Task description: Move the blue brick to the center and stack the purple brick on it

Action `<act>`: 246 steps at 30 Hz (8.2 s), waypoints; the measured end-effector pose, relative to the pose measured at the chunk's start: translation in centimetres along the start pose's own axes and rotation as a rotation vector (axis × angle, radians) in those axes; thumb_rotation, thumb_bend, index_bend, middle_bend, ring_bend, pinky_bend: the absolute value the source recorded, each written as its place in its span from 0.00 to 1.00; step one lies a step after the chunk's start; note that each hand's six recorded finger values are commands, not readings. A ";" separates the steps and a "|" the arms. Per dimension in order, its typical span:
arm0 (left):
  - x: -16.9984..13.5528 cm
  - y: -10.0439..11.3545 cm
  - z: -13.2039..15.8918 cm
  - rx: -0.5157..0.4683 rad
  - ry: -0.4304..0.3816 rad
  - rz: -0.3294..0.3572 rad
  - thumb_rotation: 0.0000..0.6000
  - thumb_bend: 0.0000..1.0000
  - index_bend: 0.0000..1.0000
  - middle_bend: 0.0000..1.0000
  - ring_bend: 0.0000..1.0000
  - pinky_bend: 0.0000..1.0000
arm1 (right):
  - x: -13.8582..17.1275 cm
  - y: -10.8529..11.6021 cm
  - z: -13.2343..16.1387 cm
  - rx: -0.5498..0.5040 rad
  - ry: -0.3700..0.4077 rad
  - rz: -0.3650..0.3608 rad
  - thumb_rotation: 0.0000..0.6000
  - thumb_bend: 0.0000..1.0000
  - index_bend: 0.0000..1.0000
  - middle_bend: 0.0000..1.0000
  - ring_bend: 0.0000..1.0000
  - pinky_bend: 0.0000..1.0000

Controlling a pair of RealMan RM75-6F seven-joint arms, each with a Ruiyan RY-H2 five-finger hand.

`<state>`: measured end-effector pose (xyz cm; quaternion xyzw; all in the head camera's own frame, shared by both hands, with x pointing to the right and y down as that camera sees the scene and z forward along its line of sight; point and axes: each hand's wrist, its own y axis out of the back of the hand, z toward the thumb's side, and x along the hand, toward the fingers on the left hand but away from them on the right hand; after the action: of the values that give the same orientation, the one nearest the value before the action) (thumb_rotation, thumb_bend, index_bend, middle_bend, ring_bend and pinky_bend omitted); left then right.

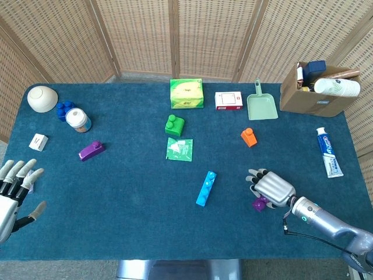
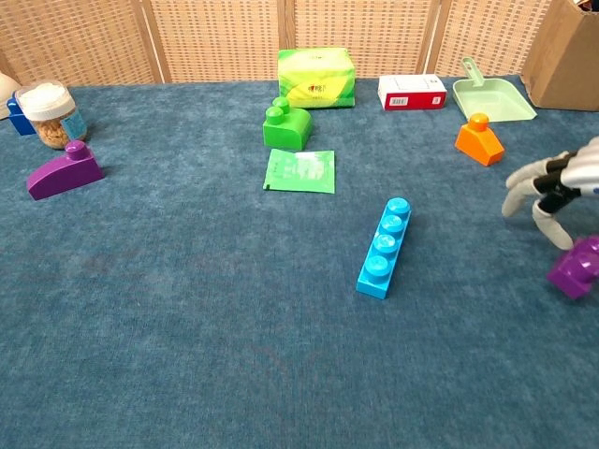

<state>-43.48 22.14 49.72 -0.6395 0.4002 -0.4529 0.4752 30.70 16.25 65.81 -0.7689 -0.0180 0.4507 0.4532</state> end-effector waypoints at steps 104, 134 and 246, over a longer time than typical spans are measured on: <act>-0.2 -2.9 -4.2 -0.065 0.093 -0.026 1.00 0.33 0.11 0.00 0.00 0.00 | -14.0 9.3 11.9 0.120 0.267 0.028 1.00 0.16 0.59 0.23 0.12 0.23; -0.5 -3.0 -4.5 -0.076 0.103 -0.022 1.00 0.33 0.11 0.00 0.00 0.00 | -14.5 9.1 12.0 0.112 0.256 0.046 1.00 0.15 0.48 0.22 0.09 0.22; -0.9 -1.0 -4.2 -0.086 0.114 0.007 0.99 0.32 0.09 0.00 0.00 0.00 | -13.4 4.7 14.1 -0.321 0.321 -0.265 0.39 0.00 0.08 0.01 0.00 0.00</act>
<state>-47.71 22.19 51.06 -0.6310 0.4481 -0.4692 0.4253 10.95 17.23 69.00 -0.8835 -0.1178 0.2511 0.3774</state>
